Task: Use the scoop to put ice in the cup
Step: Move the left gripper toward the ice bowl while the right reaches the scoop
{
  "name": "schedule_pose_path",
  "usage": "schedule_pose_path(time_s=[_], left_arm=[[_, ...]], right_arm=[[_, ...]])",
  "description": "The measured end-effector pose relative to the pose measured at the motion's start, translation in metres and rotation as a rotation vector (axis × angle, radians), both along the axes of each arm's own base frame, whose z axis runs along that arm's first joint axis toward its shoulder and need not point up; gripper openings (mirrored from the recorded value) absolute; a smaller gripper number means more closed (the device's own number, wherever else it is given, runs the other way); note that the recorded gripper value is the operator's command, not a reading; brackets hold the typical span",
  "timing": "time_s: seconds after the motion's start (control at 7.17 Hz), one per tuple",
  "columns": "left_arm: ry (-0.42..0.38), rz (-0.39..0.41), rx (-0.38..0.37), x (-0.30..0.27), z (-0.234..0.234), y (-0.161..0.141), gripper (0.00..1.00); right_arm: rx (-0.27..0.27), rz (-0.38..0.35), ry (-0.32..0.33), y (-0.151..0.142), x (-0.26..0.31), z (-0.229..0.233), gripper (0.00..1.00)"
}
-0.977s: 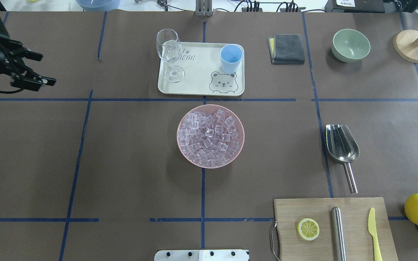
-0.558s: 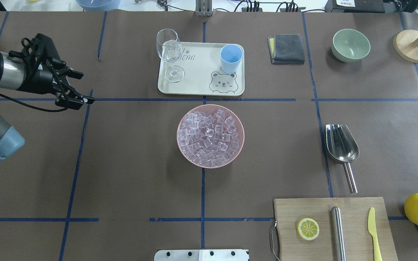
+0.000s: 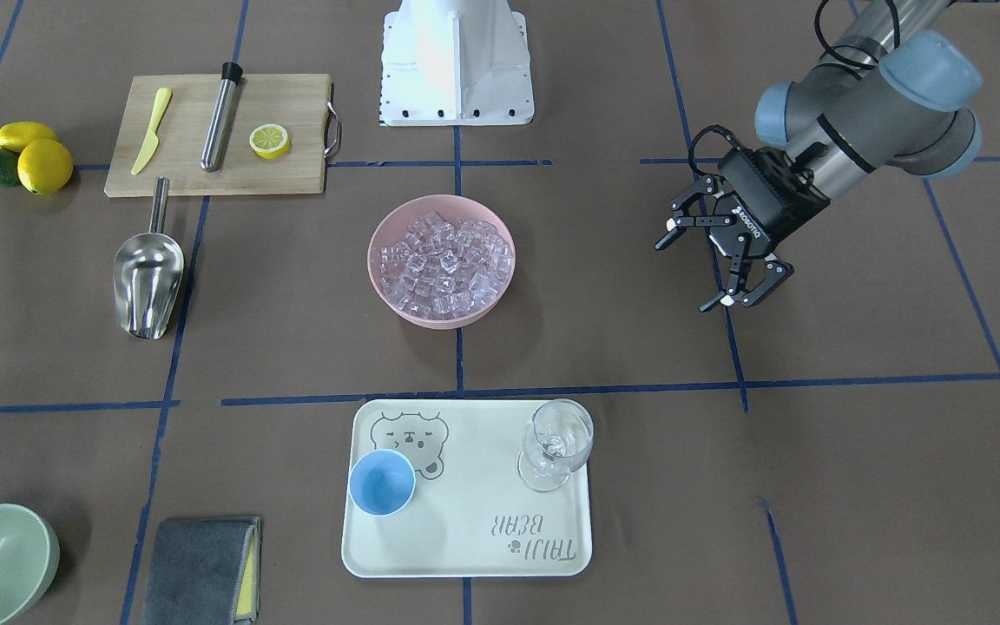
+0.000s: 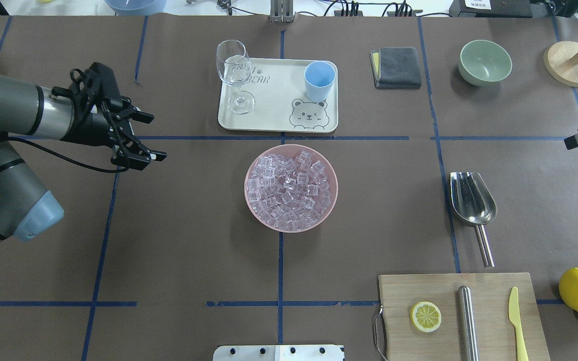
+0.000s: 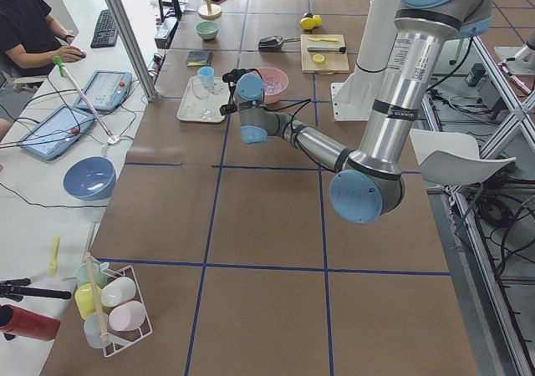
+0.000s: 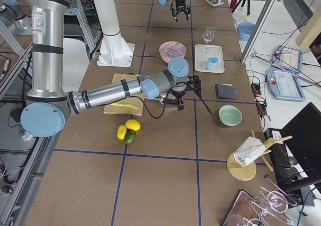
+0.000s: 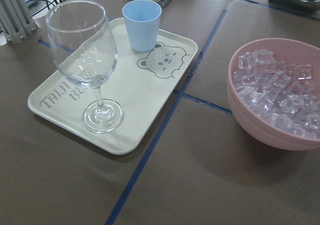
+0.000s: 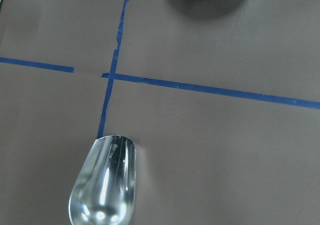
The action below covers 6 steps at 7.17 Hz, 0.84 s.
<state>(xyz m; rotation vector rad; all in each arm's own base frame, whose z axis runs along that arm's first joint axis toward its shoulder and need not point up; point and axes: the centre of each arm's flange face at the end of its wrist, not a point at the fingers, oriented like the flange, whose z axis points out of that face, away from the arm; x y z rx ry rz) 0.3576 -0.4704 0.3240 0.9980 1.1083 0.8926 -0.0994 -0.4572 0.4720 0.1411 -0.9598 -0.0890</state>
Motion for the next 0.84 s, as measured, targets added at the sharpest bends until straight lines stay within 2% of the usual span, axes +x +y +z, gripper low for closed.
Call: schedule_pose_path(time_s=[0.14, 0.56, 0.84], left_arm=[[0.013, 0.018, 0.019, 0.008, -0.009, 0.006, 1.00], [0.045, 0.046, 0.051, 0.025, -0.032, 0.013, 1.00], [0.039, 0.050, 0.056, 0.027, -0.030, 0.014, 1.00]], right_arm=[[-0.019, 0.007, 0.004, 0.006, -0.015, -0.012, 1.00], [-0.025, -0.001, 0.023, 0.020, -0.048, -0.029, 1.00], [-0.092, 0.042, 0.071, 0.040, -0.099, -0.043, 1.00]])
